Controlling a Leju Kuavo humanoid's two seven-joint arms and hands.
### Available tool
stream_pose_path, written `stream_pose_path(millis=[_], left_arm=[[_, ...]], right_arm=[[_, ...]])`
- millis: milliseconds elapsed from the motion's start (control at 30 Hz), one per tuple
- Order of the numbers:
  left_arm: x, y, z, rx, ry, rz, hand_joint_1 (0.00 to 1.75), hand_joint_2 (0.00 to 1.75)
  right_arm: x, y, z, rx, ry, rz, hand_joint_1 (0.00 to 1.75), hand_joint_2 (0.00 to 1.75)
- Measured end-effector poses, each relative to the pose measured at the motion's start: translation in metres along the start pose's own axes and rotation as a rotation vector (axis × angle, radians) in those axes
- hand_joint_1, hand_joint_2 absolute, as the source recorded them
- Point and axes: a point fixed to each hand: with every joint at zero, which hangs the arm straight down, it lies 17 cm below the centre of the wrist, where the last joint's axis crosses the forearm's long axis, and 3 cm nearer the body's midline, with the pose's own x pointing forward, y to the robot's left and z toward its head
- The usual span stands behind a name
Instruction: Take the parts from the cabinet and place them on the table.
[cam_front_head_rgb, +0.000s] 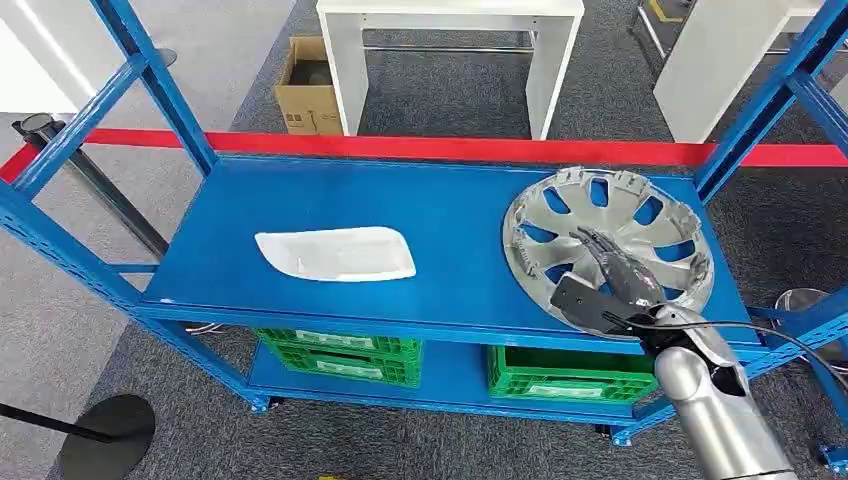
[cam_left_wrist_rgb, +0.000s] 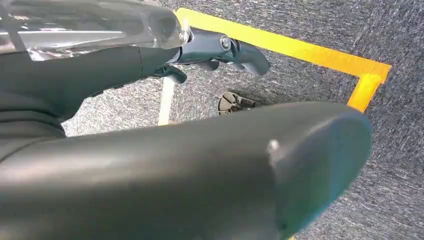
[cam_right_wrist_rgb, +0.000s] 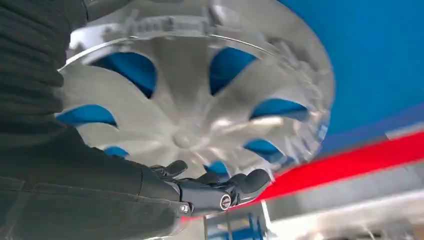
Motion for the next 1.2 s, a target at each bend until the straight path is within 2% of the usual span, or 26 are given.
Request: stream_pose_path(millis=[167, 500, 933, 1033, 1200], left_arm=[[-0.002, 0.0, 0.0, -0.003, 0.008, -0.012, 0.0, 0.0], [-0.002, -0.002, 0.0, -0.017, 0.01, -0.026, 0.0, 0.0], [-0.002, -0.002, 0.0, -0.018, 0.01, -0.03, 0.0, 0.0], [-0.002, -0.002, 0.0, -0.019, 0.01, -0.035, 0.0, 0.0], [-0.002, -0.002, 0.0, -0.02, 0.008, -0.038, 0.0, 0.0]], right_arm=[[-0.019, 0.005, 0.01, 0.064, 0.01, -0.04, 0.0, 1.75], [-0.047, 0.015, 0.028, 0.1, 0.053, -0.038, 0.0, 1.75], [-0.046, 0.053, 0.038, 0.187, 0.055, -0.003, 0.0, 1.75], [-0.046, 0.057, 0.037, 0.183, 0.053, 0.024, 0.0, 1.75], [-0.044, 0.06, 0.028, 0.112, 0.075, 0.157, 0.0, 1.75]])
